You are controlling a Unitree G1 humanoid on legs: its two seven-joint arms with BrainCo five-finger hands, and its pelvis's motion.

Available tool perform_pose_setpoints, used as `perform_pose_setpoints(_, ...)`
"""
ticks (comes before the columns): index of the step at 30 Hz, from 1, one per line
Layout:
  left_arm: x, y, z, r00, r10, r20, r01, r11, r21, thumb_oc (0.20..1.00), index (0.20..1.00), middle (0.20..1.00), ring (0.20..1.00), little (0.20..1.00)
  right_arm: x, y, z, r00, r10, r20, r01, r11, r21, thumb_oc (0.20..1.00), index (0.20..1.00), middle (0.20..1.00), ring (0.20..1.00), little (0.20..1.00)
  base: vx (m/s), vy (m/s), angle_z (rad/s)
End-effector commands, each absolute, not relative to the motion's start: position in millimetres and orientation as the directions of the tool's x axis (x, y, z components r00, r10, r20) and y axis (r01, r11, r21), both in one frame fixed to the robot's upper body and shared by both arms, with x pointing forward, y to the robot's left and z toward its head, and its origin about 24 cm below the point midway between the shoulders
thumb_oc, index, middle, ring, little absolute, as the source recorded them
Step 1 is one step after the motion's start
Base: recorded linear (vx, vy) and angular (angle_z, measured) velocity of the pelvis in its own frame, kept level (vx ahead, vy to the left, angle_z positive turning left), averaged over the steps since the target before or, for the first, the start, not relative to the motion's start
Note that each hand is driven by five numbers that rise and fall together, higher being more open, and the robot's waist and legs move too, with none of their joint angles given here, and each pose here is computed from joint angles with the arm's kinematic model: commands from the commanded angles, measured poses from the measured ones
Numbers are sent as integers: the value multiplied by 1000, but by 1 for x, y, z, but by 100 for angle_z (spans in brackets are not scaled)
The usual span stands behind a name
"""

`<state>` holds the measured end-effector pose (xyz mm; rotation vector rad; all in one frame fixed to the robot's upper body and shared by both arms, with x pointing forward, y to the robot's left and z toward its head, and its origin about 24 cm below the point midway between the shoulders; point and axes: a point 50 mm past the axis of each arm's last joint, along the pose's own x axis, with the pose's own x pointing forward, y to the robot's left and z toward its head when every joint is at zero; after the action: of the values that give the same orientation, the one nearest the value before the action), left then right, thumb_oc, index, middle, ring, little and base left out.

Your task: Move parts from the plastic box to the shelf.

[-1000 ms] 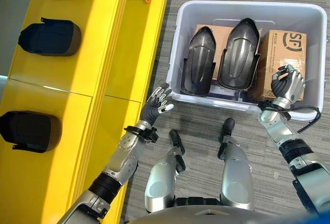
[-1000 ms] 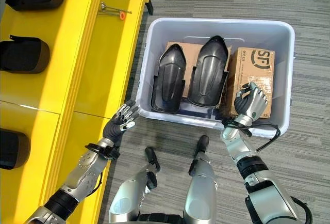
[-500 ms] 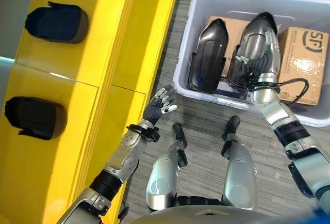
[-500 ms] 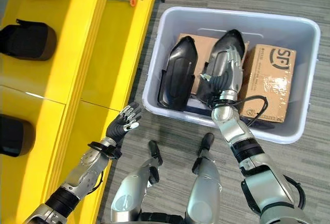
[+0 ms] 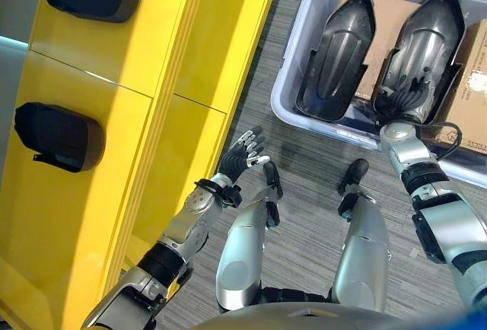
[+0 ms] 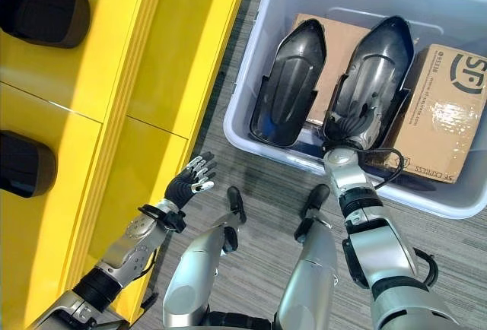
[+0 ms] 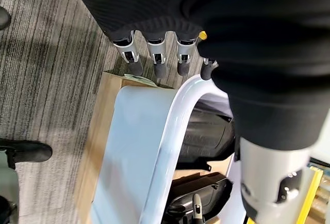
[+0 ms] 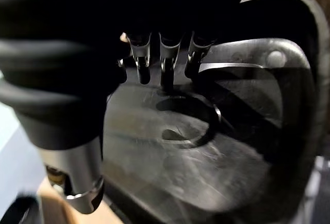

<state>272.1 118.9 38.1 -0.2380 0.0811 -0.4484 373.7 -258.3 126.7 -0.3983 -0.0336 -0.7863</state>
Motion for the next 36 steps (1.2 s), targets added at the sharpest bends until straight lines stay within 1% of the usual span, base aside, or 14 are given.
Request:
perform_pose_setpoints(1, 264, 103, 53, 884, -461, 81, 465, 847, -258, 1000, 1000, 1000, 1000, 1000, 376, -262, 144, 715, -667, 210, 698, 659, -280, 1000, 1000, 1000, 1000, 1000, -2, 53, -9)
perform_pose_setpoints(5, 265, 101, 56, 880, -467, 86, 472, 841, -263, 1000, 1000, 1000, 1000, 1000, 381, -260, 136, 826, -551, 118, 559, 773, -301, 1000, 1000, 1000, 1000, 1000, -9, 37, -4)
perform_pose_setpoints(14, 266, 104, 59, 867, -492, 76, 495, 834, -244, 1000, 1000, 1000, 1000, 1000, 400, -247, 170, 934, -339, 118, 353, 815, -460, 1000, 1000, 1000, 1000, 1000, -41, -32, 2)
perform_pose_setpoints(15, 265, 104, 60, 862, -501, 76, 504, 831, -238, 1000, 1000, 1000, 1000, 1000, 405, -237, 180, 963, -246, 115, 270, 827, -493, 1000, 1000, 1000, 1000, 1000, -51, -40, 5)
perform_pose_setpoints(16, 265, 104, 60, 862, -501, 76, 504, 831, -238, 1000, 1000, 1000, 1000, 1000, 406, -236, 180, 964, -240, 116, 265, 827, -495, 1000, 1000, 1000, 1000, 1000, -58, -51, 7)
perform_pose_setpoints(20, 260, 107, 60, 851, -520, 73, 522, 821, -232, 1000, 1000, 1000, 1000, 1000, 413, -196, 188, 999, -1, 45, 25, 838, -545, 1000, 1000, 1000, 1000, 1000, -37, -38, 7)
perform_pose_setpoints(23, 256, 108, 62, 841, -534, 82, 534, 799, -277, 1000, 1000, 1000, 1000, 1000, 412, -170, 186, 995, 90, 36, -58, 853, -518, 1000, 1000, 1000, 1000, 1000, 0, 0, 0)
perform_pose_setpoints(26, 255, 111, 66, 836, -540, 94, 545, 800, -251, 1000, 1000, 1000, 1000, 1000, 409, -153, 183, 989, 142, 26, -106, 840, -533, 1000, 1000, 1000, 1000, 1000, 0, 0, 0)
perform_pose_setpoints(30, 254, 113, 65, 834, -544, 89, 549, 804, -227, 1000, 1000, 1000, 1000, 1000, 406, -142, 173, 994, 88, 68, -35, 827, -561, 1000, 1000, 1000, 1000, 1000, -7, -8, 1)
perform_pose_setpoints(32, 254, 113, 63, 834, -543, 91, 548, 803, -234, 1000, 1000, 1000, 1000, 1000, 403, -147, 178, 976, -17, 217, 149, 778, -610, 1000, 1000, 1000, 1000, 1000, 0, 0, 0)
perform_pose_setpoints(33, 253, 112, 62, 834, -544, 93, 549, 802, -236, 1000, 1000, 1000, 1000, 1000, 402, -152, 187, 937, -79, 340, 289, 722, -629, 1000, 1000, 1000, 1000, 1000, -10, 32, 4)
perform_pose_setpoints(34, 253, 110, 62, 835, -541, 98, 548, 801, -240, 1000, 1000, 1000, 1000, 1000, 396, -161, 206, 815, -140, 563, 523, 597, -609, 1000, 1000, 1000, 1000, 1000, -7, 84, 3)
perform_pose_setpoints(35, 252, 108, 60, 847, -522, 106, 530, 808, -258, 1000, 1000, 1000, 1000, 1000, 384, -159, 236, 662, -99, 743, 656, 556, -510, 1000, 1000, 1000, 1000, 1000, -2, 86, 2)
perform_pose_setpoints(36, 252, 107, 60, 848, -519, 107, 527, 809, -261, 1000, 1000, 1000, 1000, 1000, 382, -158, 240, 638, -83, 766, 670, 550, -498, 1000, 1000, 1000, 1000, 1000, 19, 125, -1)
